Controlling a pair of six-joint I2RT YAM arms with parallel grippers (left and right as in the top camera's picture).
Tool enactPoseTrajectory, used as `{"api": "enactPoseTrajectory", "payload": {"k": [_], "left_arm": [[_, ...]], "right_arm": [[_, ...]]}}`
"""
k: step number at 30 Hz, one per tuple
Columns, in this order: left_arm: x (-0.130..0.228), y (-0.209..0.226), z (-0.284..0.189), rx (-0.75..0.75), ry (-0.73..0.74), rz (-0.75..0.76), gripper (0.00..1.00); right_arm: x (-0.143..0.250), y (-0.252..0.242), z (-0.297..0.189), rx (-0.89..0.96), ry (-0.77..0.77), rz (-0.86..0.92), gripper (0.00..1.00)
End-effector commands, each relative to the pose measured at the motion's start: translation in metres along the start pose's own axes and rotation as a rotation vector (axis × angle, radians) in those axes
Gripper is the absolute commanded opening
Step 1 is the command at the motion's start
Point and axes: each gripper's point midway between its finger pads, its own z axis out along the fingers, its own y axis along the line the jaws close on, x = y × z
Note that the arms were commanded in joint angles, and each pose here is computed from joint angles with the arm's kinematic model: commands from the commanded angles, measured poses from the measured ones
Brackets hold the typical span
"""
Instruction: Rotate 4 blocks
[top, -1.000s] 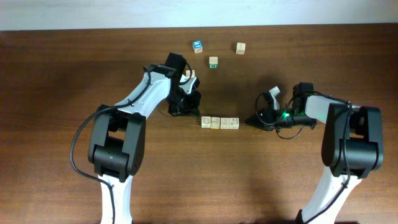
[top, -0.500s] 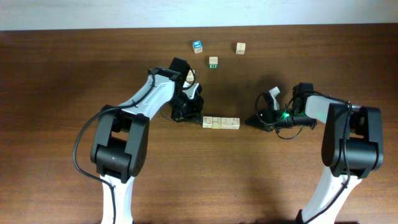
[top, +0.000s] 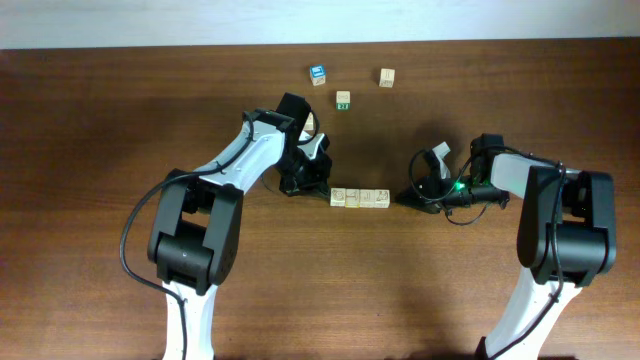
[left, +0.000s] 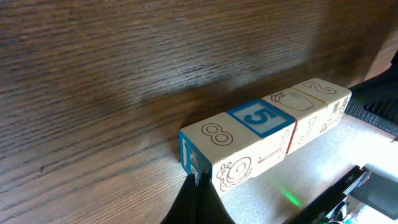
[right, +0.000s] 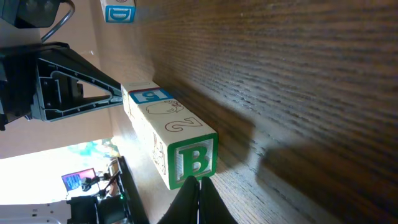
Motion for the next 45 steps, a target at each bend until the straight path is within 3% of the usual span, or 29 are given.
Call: {"api": "enactPoseTrajectory", "payload": {"k": [1,20,38,45], "left_arm": [[0.002,0.0,0.003,0.016,0.01,-0.012,0.0],[-0.001,-0.004,0.004,0.024,-0.002,-0.001,0.0],[-0.002,-0.008,0.006,0.027,-0.006,0.005,0.0],[-0.002,-0.008,0.006,0.03,-0.006,0.005,0.0]], "right_arm": [[0.006,-0.004,0.008,0.008,0.023,0.007,0.04],[0.007,0.003,0.024,0.02,0.051,-0.026,0.04],[0.001,0.049,0.005,-0.04,0.008,-0.1,0.04],[0.002,0.009,0.002,0.19,0.009,0.009,0.04]]}}
